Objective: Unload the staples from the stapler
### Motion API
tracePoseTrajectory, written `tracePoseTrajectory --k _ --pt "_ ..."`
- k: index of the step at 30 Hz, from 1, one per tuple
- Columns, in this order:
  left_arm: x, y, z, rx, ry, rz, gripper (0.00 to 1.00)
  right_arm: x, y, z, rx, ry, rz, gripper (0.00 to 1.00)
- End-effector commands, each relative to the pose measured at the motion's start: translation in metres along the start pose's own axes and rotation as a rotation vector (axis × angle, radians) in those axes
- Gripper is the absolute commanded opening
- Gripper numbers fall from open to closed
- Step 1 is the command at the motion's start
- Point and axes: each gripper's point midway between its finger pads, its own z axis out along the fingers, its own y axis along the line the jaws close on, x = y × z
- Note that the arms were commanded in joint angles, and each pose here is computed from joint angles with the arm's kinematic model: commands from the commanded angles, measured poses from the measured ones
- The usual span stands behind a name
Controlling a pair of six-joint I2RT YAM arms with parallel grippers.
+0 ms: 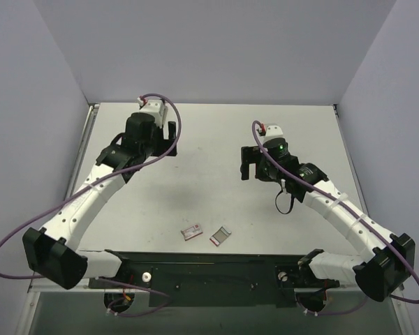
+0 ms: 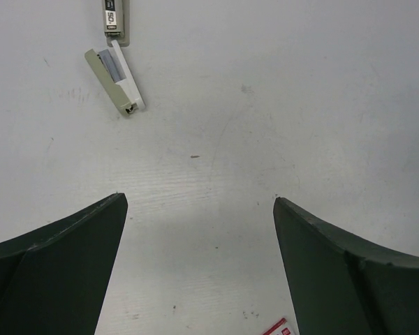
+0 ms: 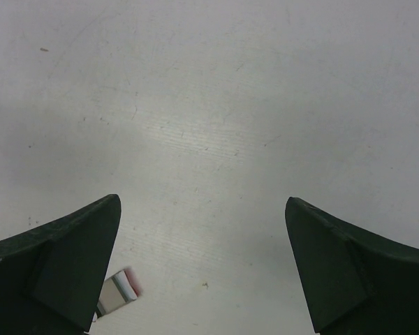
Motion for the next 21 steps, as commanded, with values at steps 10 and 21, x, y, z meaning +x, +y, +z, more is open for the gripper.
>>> tracePoseTrajectory --k 10,21 --pt "0.012 0.075 0.110 -0.209 0.185 -0.173 0.97 0.037 0.023 0.002 -0.101 0.077 0.030 0.96" --pt "0.027 0.101 0.177 -0.189 0.240 -0.339 0.97 0.057 0.026 0.000 -0.114 0.111 0.005 0.95"
